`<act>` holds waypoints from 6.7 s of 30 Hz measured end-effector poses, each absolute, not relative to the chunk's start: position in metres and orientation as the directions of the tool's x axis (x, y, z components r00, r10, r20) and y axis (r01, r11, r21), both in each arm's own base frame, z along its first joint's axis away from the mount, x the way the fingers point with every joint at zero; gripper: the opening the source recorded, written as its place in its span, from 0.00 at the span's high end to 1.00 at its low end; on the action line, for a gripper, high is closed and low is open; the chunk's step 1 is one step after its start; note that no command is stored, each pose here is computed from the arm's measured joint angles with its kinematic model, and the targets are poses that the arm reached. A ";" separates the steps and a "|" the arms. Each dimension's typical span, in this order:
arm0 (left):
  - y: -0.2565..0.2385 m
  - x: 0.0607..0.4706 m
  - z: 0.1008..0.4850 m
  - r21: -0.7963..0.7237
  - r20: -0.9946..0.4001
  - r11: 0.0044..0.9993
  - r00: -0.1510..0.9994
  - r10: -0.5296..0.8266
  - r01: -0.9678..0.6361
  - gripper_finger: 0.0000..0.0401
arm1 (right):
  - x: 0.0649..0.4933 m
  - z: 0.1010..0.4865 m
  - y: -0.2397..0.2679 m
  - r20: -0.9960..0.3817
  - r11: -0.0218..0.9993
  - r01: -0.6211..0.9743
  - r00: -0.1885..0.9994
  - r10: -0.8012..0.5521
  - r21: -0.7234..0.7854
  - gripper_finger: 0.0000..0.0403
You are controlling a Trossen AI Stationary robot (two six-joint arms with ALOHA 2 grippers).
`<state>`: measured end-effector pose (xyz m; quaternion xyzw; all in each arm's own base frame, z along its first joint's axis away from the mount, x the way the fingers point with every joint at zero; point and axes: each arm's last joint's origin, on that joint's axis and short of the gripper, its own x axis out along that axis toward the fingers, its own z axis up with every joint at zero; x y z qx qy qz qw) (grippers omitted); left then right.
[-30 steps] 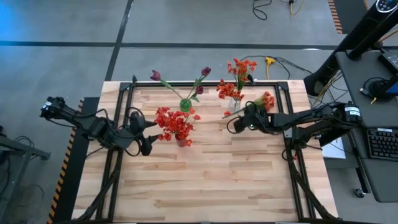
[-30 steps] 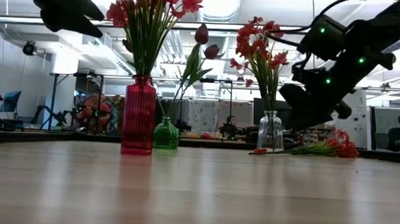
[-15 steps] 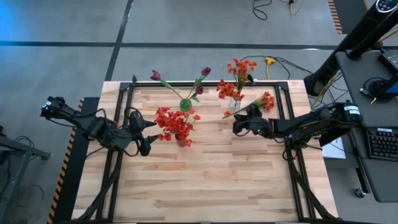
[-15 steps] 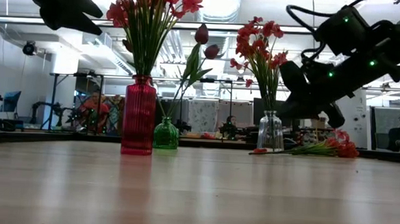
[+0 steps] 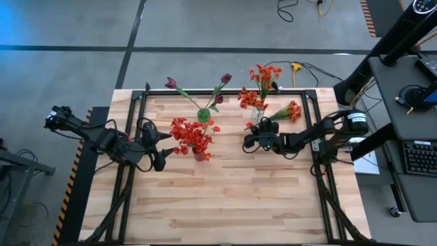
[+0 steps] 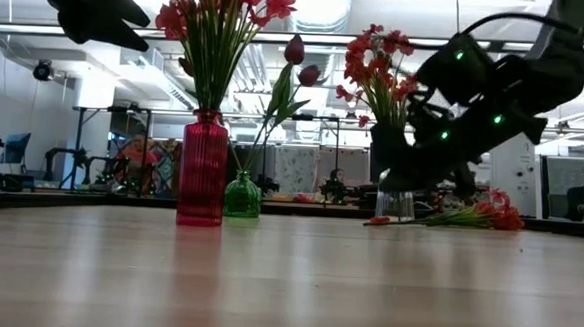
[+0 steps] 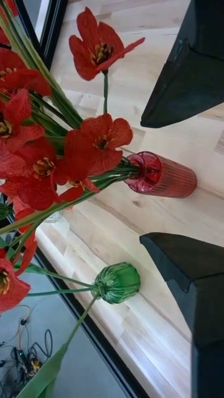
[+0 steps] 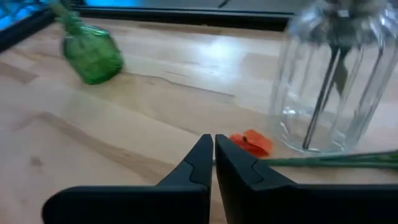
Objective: Sort flowers into vase by color
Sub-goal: Put the orange flowers into the clear vase
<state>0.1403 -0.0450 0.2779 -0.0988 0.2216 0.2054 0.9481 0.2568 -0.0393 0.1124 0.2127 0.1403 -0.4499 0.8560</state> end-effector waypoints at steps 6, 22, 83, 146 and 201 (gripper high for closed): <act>-0.045 0.140 0.277 -0.092 -0.464 0.896 0.815 0.347 -0.434 0.32 | 0.255 0.099 -0.050 -0.461 0.421 0.867 0.499 -0.734 0.268 0.97; -0.045 0.140 0.278 -0.094 -0.461 0.897 0.817 0.346 -0.433 0.32 | 0.274 0.088 -0.065 -0.500 0.405 0.888 0.457 -0.735 0.216 0.97; -0.045 0.139 0.279 -0.097 -0.459 0.897 0.819 0.344 -0.431 0.32 | 0.251 0.144 -0.016 -0.751 0.488 0.852 0.447 -0.487 0.191 0.97; -0.041 0.136 0.310 0.045 -0.348 0.913 0.850 0.395 -0.406 0.32 | 0.221 0.139 -0.004 -0.842 0.179 0.972 0.223 -0.492 0.153 0.60; -0.042 0.137 0.310 0.062 -0.344 0.914 0.852 0.396 -0.400 0.32 | 0.215 0.126 -0.016 -0.917 0.121 0.992 0.088 -0.389 0.043 0.95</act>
